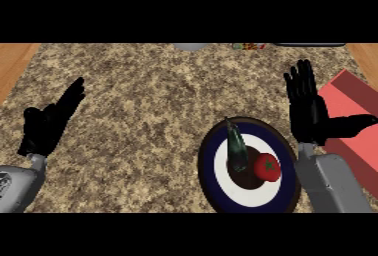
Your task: Pick the eggplant from the plate and place it in the cardboard box
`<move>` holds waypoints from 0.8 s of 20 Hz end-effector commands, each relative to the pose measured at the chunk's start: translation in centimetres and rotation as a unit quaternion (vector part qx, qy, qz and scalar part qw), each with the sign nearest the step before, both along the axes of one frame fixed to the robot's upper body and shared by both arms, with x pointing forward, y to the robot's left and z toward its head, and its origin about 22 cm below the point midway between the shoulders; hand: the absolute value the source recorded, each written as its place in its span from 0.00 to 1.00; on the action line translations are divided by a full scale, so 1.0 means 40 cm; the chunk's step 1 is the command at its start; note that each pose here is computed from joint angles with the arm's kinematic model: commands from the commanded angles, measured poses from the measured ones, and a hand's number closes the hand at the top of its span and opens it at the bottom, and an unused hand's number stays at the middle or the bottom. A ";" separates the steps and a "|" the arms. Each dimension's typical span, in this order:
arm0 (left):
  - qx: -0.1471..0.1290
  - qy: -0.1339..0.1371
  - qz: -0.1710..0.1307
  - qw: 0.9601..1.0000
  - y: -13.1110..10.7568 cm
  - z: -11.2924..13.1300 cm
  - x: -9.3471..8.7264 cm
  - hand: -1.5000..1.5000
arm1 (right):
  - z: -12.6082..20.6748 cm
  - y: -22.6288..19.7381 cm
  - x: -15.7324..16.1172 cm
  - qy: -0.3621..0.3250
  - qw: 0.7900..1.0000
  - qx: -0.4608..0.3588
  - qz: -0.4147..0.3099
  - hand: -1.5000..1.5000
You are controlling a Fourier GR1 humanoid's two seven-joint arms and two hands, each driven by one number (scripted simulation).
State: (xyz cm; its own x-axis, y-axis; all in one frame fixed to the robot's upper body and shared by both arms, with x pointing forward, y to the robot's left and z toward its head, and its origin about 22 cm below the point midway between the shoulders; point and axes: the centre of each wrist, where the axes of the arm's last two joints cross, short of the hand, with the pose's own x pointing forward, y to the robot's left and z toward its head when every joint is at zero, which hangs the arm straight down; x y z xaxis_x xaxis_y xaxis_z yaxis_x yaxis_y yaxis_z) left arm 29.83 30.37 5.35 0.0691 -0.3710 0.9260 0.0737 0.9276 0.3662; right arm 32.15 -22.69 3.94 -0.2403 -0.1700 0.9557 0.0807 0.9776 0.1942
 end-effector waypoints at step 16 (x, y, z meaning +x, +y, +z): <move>-0.093 0.034 0.172 0.980 -0.008 -0.191 -0.115 0.50 | -0.126 -0.046 -0.192 0.114 0.848 -0.467 -0.224 0.00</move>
State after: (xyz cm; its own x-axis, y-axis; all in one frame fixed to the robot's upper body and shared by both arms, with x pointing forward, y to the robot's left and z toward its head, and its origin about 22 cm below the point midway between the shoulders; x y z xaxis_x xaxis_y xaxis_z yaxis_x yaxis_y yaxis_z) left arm 25.99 30.06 -1.67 0.2125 -0.1586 0.9642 -0.2222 0.9531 0.2057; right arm 26.15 -25.86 -0.68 0.1006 0.6722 0.7335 0.4123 0.6428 -0.6456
